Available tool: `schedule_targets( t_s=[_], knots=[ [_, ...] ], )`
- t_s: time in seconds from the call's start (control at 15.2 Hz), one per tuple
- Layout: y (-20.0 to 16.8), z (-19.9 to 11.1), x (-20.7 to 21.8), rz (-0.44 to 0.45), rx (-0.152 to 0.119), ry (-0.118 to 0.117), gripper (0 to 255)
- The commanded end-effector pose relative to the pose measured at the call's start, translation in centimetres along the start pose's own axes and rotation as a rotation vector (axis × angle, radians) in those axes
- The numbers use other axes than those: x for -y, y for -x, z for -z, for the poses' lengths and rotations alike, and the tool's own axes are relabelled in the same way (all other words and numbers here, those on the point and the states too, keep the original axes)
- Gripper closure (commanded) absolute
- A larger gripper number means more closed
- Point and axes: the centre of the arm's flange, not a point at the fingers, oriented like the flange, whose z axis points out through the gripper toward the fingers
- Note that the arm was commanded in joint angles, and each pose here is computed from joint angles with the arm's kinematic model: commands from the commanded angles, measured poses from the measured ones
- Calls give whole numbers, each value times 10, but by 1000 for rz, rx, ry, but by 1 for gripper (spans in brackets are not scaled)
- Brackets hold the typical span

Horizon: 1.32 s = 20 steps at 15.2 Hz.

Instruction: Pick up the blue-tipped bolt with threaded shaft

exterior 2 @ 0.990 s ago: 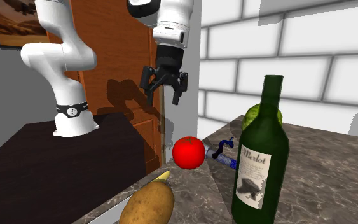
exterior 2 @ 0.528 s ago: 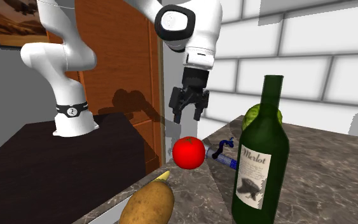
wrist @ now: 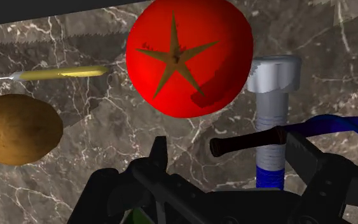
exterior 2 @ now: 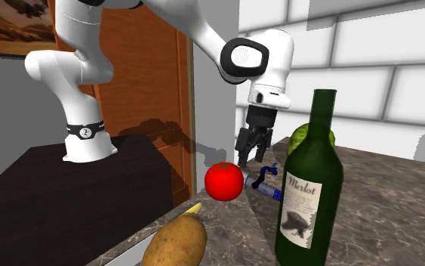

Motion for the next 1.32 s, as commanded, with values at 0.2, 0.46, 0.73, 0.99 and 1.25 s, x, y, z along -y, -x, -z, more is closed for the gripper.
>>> schedule_targets(
  t_s=[0.2,0.46,0.73,0.99,1.25],
  knots=[
    [-32,-31,52,43,-13,22,0],
    [-39,-52,64,51,-16,26,0],
    [-40,-73,68,51,-16,26,0],
    [-40,-74,68,51,-16,26,255],
    [-40,-75,68,51,-16,26,255]
  ],
)
